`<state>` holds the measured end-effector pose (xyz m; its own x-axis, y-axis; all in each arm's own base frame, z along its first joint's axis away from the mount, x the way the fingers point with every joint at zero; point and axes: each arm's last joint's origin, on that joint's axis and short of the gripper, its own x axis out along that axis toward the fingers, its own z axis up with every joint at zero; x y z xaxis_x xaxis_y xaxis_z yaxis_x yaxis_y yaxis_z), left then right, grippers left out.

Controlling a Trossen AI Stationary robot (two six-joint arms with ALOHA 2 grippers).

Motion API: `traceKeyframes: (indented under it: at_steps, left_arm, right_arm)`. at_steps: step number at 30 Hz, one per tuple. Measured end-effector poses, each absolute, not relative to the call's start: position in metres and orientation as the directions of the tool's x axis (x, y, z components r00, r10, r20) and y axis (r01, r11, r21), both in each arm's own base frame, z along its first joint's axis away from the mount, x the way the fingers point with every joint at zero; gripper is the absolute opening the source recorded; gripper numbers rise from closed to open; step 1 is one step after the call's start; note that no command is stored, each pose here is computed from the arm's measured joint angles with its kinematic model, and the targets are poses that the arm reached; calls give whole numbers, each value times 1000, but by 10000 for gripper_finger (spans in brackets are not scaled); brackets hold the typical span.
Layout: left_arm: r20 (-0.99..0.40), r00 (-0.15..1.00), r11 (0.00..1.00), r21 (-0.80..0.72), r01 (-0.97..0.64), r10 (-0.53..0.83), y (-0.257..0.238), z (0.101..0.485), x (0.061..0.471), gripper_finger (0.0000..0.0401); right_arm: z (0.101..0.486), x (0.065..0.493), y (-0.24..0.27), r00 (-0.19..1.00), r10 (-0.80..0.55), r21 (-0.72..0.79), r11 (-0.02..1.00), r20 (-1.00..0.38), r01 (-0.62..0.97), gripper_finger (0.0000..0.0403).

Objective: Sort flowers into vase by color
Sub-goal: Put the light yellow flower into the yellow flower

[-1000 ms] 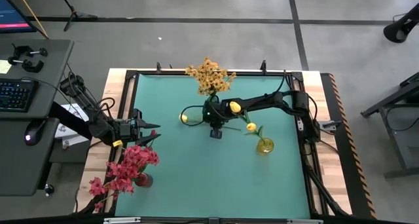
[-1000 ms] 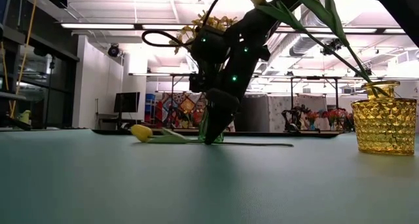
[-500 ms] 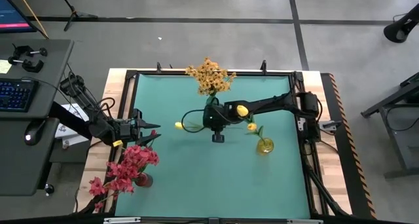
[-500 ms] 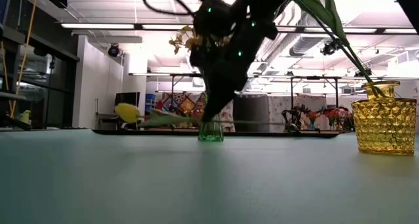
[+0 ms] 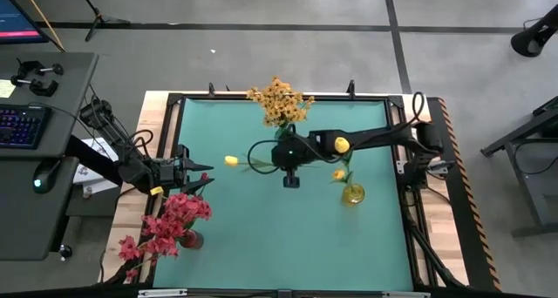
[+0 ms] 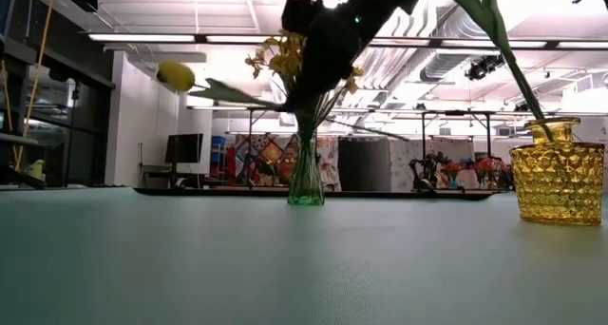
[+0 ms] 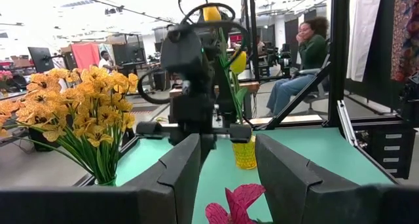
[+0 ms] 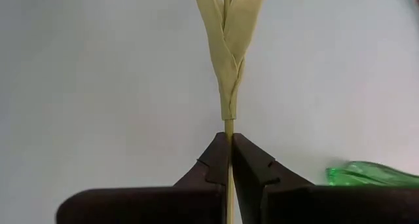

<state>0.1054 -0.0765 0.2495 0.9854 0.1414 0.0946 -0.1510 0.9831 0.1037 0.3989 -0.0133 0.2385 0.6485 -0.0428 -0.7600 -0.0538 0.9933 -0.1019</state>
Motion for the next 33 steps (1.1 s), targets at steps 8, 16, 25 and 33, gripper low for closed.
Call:
traceKeyframes:
  at_steps: [8,16,25,33]
  left_arm:
    - [95,985,983,103,-151,141,-77,250,105,136]
    - [94,985,983,101,-150,141,-77,249,105,136]
    - [82,987,984,95,-147,140,-77,248,106,136]
    - [78,987,986,76,-145,140,-77,247,106,136]
  right_arm:
    - [260,398,-14,736,-53,-122,992,-674,-41,0]
    - [266,399,-17,754,-183,-202,977,-631,68,0]
    - [276,406,-5,821,-208,-203,972,-532,115,0]
    - [297,396,-8,832,-300,-244,948,-467,205,0]
